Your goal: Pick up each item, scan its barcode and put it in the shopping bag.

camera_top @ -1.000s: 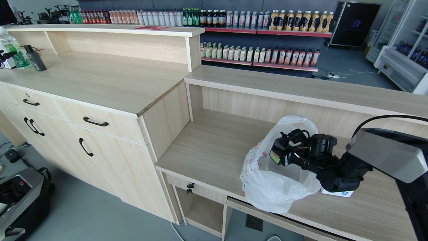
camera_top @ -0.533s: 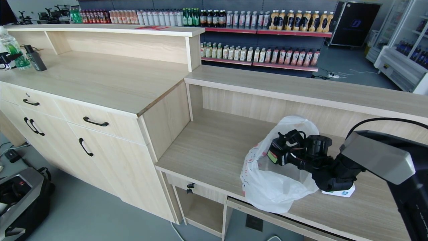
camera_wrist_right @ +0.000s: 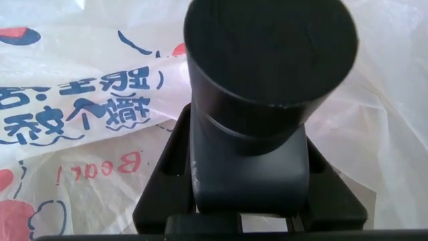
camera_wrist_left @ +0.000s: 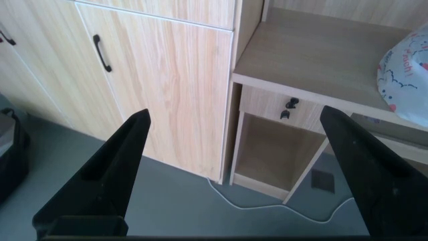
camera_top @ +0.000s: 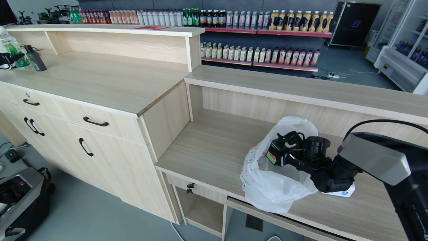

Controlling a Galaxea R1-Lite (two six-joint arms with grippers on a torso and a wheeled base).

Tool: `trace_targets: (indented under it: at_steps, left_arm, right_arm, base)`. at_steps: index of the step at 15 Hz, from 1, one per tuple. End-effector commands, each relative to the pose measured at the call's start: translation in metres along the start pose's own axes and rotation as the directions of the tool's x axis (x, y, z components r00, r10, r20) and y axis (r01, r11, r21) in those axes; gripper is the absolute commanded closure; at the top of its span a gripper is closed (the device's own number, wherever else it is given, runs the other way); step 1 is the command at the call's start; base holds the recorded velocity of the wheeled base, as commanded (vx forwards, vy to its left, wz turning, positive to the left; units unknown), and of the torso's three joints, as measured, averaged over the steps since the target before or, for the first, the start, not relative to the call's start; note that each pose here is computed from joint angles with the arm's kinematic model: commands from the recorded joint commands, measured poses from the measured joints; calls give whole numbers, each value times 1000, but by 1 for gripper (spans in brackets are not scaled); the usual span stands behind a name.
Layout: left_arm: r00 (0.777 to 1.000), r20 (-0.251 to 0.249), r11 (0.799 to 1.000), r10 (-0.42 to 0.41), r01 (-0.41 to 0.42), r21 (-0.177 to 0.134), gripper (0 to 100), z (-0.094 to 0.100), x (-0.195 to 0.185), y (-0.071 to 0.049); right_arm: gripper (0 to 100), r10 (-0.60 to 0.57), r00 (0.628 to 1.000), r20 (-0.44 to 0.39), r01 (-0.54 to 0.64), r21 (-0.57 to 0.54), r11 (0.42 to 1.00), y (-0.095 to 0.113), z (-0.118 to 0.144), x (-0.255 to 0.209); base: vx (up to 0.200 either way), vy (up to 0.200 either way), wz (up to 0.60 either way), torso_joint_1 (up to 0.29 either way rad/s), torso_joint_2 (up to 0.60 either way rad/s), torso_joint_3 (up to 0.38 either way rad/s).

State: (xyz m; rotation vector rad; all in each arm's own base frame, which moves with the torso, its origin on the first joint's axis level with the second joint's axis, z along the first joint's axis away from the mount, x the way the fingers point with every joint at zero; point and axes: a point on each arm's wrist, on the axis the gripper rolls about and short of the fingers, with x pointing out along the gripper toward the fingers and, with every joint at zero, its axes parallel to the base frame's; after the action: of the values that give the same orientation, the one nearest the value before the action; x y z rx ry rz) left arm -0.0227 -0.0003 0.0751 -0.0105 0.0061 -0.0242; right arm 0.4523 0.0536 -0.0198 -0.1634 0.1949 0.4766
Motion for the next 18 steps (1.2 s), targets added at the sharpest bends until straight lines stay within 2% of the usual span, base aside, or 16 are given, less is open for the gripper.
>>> trace_targets:
  at_steps: [1, 3, 4, 7, 10, 11, 13, 14, 18]
  left_arm:
    - [1000, 0, 1000, 0, 0, 0, 0, 0, 0, 0]
    - [1000, 1, 1000, 0, 0, 0, 0, 0, 0, 0]
    - [1000, 0, 1000, 0, 0, 0, 0, 0, 0, 0]
    - [1000, 0, 1000, 0, 0, 0, 0, 0, 0, 0]
    - [1000, 0, 1000, 0, 0, 0, 0, 0, 0, 0]
    - [1000, 0, 1000, 0, 0, 0, 0, 0, 0, 0]
    - [1000, 1, 1000, 0, 0, 0, 0, 0, 0, 0]
    - [1000, 1, 1000, 0, 0, 0, 0, 0, 0, 0]
    - [1000, 1, 1000, 0, 0, 0, 0, 0, 0, 0]
  right_arm:
    - [100, 2, 1000, -8, -2, 1, 1000, 1, -3, 1]
    - [100, 3, 1000, -18, -3, 5, 1000, 1, -7, 0]
    - [0, 3, 1000, -21, -3, 6, 1000, 1, -7, 0]
    - [0, 1, 1000, -10, -1, 5, 1000, 0, -3, -1]
    - [0, -5, 1000, 27, 5, -3, 1000, -1, 19, -7]
    - [0, -3, 999, 52, 4, -7, 1000, 0, 41, -15]
    - [0, -2, 997, 78, 3, -18, 1000, 3, 66, -27]
    - [0, 6, 996, 87, -4, -25, 1000, 11, 88, -44]
    - [0, 22, 998, 58, -20, -19, 1000, 33, 129, -116]
  base:
    - [0, 0, 0, 0, 0, 0]
    - [0, 0, 0, 0, 0, 0]
    - [0, 0, 0, 0, 0, 0]
    - [0, 0, 0, 0, 0, 0]
    - [0, 0, 0, 0, 0, 0]
    - [0, 0, 0, 0, 0, 0]
    - [0, 0, 0, 0, 0, 0]
    - [0, 0, 0, 0, 0, 0]
    - [0, 0, 0, 0, 0, 0]
